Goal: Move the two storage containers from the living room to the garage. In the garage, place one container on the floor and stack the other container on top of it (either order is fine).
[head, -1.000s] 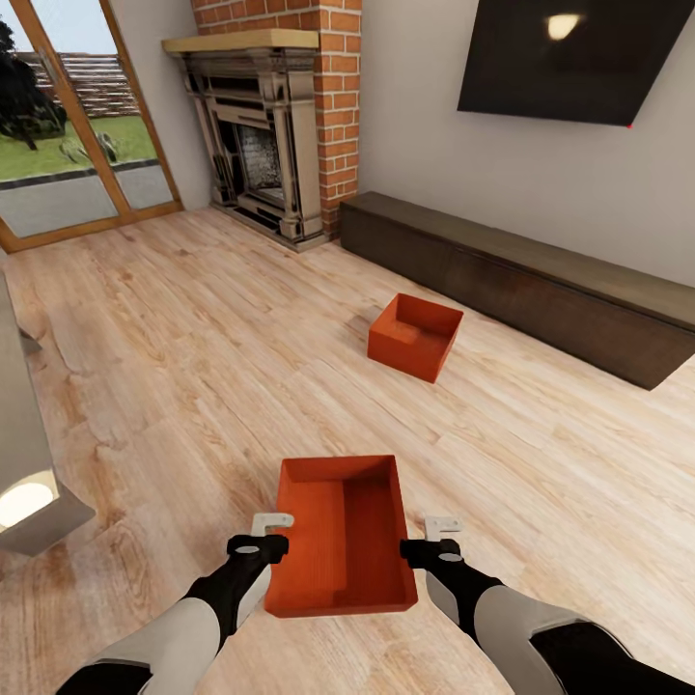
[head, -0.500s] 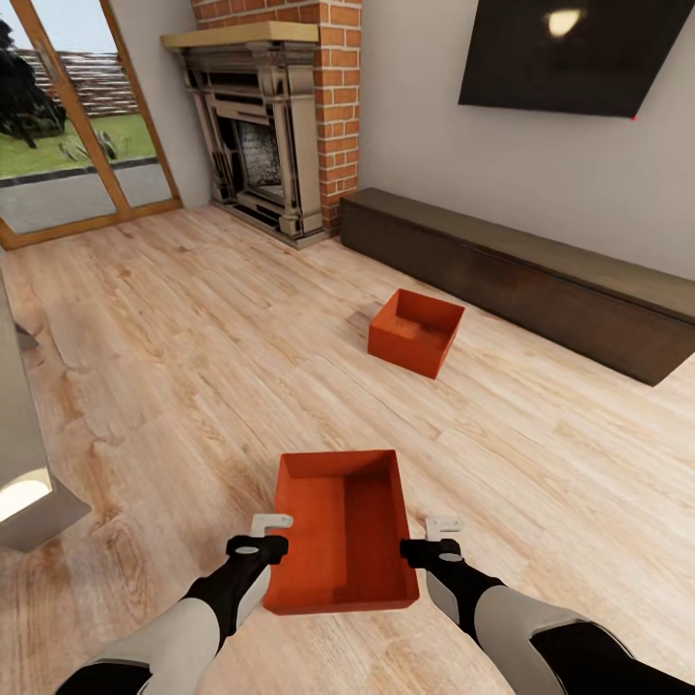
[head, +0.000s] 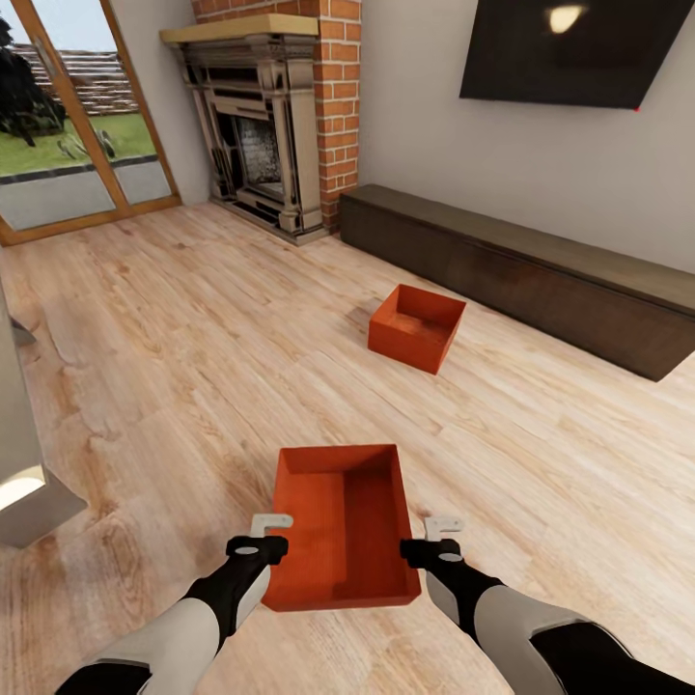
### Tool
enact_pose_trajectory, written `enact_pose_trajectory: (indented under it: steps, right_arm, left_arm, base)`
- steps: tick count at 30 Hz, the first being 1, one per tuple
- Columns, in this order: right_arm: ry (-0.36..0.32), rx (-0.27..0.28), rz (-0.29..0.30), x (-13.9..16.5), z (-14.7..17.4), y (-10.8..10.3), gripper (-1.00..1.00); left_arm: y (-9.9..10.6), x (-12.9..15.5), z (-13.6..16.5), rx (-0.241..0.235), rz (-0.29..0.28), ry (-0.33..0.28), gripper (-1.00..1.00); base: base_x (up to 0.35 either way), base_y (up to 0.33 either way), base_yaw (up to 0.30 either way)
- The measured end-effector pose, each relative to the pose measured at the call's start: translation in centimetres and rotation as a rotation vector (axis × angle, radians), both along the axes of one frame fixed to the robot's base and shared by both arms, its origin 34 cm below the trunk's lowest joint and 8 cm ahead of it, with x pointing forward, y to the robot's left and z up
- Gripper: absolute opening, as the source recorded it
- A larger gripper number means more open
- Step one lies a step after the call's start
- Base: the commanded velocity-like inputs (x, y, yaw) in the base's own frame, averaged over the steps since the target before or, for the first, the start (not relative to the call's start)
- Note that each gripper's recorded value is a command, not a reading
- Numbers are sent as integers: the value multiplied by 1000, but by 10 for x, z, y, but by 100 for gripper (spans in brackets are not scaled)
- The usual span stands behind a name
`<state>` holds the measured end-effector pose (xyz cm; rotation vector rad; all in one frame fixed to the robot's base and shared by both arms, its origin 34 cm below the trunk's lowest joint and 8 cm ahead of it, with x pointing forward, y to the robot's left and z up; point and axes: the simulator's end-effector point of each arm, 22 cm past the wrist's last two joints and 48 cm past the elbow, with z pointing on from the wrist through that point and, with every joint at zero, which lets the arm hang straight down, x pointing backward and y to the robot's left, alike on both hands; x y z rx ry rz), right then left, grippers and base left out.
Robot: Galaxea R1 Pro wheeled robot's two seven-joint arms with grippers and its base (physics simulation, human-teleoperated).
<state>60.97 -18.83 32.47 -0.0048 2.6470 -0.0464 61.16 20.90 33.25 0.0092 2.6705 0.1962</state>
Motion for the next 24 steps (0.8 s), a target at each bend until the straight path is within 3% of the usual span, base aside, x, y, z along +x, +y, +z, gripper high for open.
enact_pose_trajectory:
  steps: [24]
  right_arm:
    - [-3,-1,-1,-5,-29,-2,100]
  left_arm:
    - [0,-6,-30,-2,3,0,100]
  base:
    - [0,0,0]
